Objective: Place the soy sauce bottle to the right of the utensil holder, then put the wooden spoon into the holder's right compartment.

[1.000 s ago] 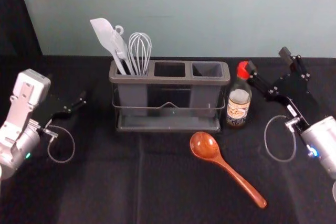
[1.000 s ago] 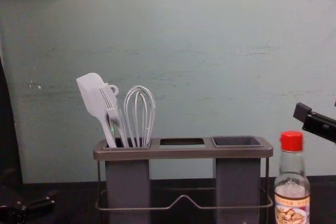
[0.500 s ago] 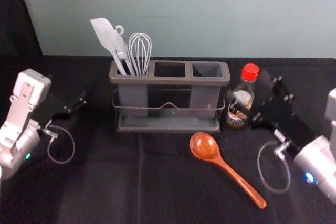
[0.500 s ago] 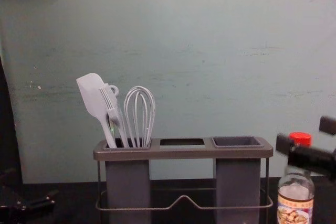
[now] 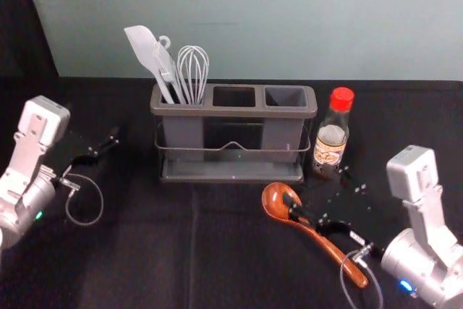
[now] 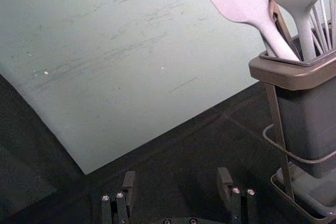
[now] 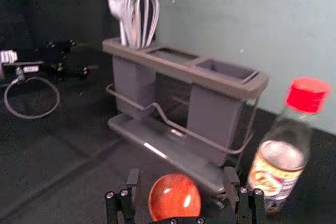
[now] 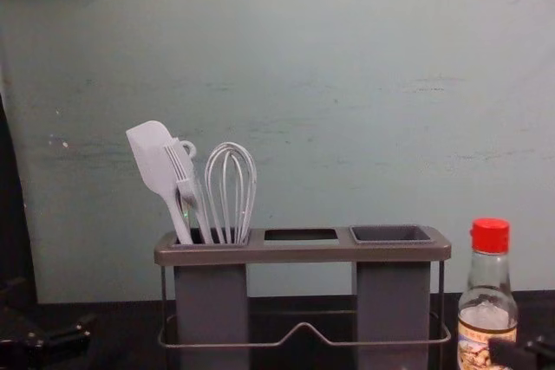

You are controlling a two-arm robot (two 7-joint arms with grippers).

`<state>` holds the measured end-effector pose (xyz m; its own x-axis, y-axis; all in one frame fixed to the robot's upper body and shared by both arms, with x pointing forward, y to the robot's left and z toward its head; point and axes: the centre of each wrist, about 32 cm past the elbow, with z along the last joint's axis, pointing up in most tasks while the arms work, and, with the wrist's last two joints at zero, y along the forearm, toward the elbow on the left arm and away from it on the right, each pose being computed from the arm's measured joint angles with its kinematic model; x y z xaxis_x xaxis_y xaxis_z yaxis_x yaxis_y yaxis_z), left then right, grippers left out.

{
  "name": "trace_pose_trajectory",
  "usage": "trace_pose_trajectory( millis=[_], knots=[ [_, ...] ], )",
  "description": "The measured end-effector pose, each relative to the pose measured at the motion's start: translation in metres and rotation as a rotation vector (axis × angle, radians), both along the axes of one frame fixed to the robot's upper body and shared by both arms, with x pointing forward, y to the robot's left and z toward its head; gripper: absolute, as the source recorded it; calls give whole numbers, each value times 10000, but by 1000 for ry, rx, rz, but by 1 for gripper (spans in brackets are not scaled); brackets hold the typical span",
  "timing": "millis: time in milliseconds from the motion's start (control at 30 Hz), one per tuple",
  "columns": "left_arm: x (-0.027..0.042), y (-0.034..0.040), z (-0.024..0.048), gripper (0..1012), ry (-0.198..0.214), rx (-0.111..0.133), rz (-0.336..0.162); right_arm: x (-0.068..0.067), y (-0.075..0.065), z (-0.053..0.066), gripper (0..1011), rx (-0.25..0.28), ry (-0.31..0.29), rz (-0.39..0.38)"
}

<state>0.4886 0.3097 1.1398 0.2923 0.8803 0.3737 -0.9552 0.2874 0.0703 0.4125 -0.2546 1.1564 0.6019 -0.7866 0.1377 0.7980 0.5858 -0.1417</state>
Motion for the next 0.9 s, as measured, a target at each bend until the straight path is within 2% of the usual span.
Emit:
trace_pose_trajectory(
  millis=[133,800,900],
  knots=[
    [0,0,0,1000,0,0,0,18,5,-48,1004,1,22,13],
    [0,0,0,1000,0,0,0,15,4,-31,1004,3,17,11],
    [0,0,0,1000,0,0,0,53,13,27,1004,-27,62,13]
  ],
)
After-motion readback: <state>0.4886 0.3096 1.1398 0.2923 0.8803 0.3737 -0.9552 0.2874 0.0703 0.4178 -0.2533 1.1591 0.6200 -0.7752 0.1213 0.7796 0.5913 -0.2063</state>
